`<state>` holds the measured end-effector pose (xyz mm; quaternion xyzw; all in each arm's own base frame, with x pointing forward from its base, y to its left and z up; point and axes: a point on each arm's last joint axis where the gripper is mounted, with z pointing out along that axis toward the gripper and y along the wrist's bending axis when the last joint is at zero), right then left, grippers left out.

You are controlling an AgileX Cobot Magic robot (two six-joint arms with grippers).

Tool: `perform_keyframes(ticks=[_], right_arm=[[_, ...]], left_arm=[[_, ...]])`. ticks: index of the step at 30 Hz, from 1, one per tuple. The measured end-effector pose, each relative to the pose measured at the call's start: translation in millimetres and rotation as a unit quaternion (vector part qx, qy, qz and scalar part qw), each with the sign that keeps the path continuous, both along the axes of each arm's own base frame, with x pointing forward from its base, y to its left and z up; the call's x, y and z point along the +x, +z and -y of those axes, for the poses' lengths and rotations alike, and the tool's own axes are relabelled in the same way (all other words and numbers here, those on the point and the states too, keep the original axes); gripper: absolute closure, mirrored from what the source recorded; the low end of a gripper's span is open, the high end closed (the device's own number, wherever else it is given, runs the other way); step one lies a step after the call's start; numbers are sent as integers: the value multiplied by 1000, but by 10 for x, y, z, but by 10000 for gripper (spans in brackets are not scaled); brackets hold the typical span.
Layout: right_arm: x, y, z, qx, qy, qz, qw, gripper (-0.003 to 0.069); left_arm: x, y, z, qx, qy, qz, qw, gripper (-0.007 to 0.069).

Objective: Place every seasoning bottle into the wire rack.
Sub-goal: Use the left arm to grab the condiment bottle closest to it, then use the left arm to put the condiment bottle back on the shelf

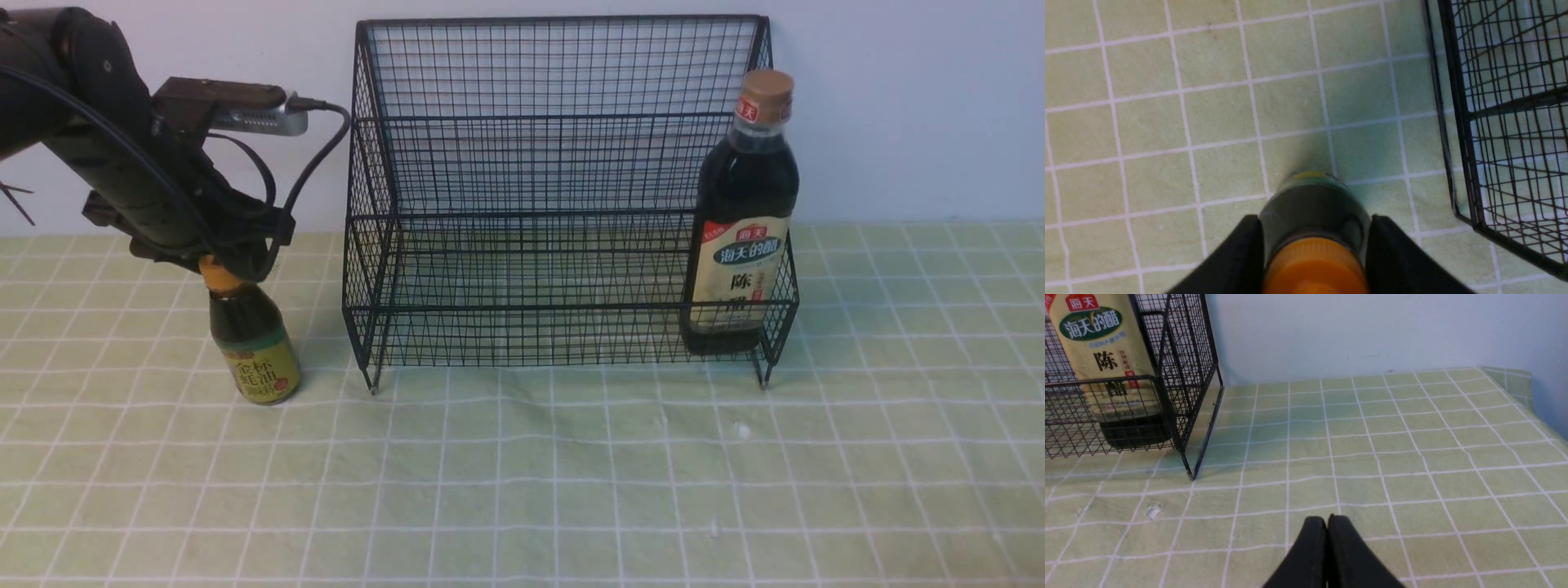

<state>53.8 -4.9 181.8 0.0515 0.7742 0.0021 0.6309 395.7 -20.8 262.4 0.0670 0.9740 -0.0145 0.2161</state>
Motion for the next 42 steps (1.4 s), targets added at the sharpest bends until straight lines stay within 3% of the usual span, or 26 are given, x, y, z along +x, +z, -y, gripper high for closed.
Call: perform_keyframes(ticks=[10, 16, 23, 33, 42], right_arm=[[0, 0, 0, 0, 0, 0, 1000, 672], [0, 0, 0, 0, 0, 0, 1000, 672], [0, 0, 0, 0, 0, 0, 1000, 672], [0, 0, 0, 0, 0, 0, 1000, 672], [0, 0, 0, 0, 0, 0, 1000, 672]], left_arm=[[-100, 120, -4, 2, -2, -22, 1000, 345], [-382, 1005, 5, -10, -4, 65, 998, 345], [-642, 1524, 297, -34, -45, 131, 990, 345], [-636, 1556, 777, -64, -100, 169, 978, 345], [-324, 1232, 969, -70, -106, 162, 979, 345]])
